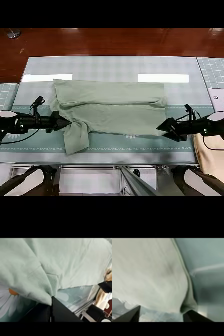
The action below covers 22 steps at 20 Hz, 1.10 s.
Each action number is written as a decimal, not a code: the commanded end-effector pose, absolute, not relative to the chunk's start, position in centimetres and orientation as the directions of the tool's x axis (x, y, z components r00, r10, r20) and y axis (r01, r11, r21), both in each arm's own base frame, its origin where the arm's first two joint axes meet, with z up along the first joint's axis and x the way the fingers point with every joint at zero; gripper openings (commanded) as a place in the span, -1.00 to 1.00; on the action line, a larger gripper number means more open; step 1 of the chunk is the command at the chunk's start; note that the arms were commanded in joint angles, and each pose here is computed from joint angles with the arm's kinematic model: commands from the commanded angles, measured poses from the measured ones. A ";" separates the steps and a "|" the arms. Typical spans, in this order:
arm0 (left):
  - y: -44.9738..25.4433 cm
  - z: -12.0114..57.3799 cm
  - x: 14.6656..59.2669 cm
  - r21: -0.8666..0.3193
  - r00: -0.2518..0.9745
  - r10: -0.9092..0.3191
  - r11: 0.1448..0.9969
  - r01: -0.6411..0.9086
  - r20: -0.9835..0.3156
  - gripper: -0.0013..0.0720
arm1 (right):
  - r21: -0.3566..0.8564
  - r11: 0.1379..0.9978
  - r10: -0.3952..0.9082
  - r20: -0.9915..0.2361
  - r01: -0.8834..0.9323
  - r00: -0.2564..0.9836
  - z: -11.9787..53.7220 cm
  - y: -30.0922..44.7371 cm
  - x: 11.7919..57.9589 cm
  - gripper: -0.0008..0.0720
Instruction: Fold the shirts.
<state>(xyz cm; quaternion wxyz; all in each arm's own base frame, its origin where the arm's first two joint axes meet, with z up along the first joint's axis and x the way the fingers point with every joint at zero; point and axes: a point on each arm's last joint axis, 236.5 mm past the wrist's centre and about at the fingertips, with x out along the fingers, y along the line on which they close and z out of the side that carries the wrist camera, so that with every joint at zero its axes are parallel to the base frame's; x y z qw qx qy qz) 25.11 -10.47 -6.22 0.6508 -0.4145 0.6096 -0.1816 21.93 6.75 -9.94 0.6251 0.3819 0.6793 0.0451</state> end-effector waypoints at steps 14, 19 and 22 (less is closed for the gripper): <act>-5.2 0.8 42.2 -0.692 0.431 -0.587 0.709 -0.135 -0.685 -0.90 | 0.680 0.709 0.572 -0.709 0.187 0.413 0.9 5.8 42.3 -0.94; -6.2 -1.2 48.4 -0.700 0.390 -0.603 0.691 -0.180 -0.696 -0.90 | 0.682 0.692 0.557 -0.713 0.235 0.427 -1.1 4.7 46.7 -0.94; -6.1 -2.6 50.5 -0.675 0.352 -0.592 0.712 -0.193 -0.725 -0.90 | 0.687 0.680 0.563 -0.714 0.257 0.418 -2.4 4.5 48.3 -0.94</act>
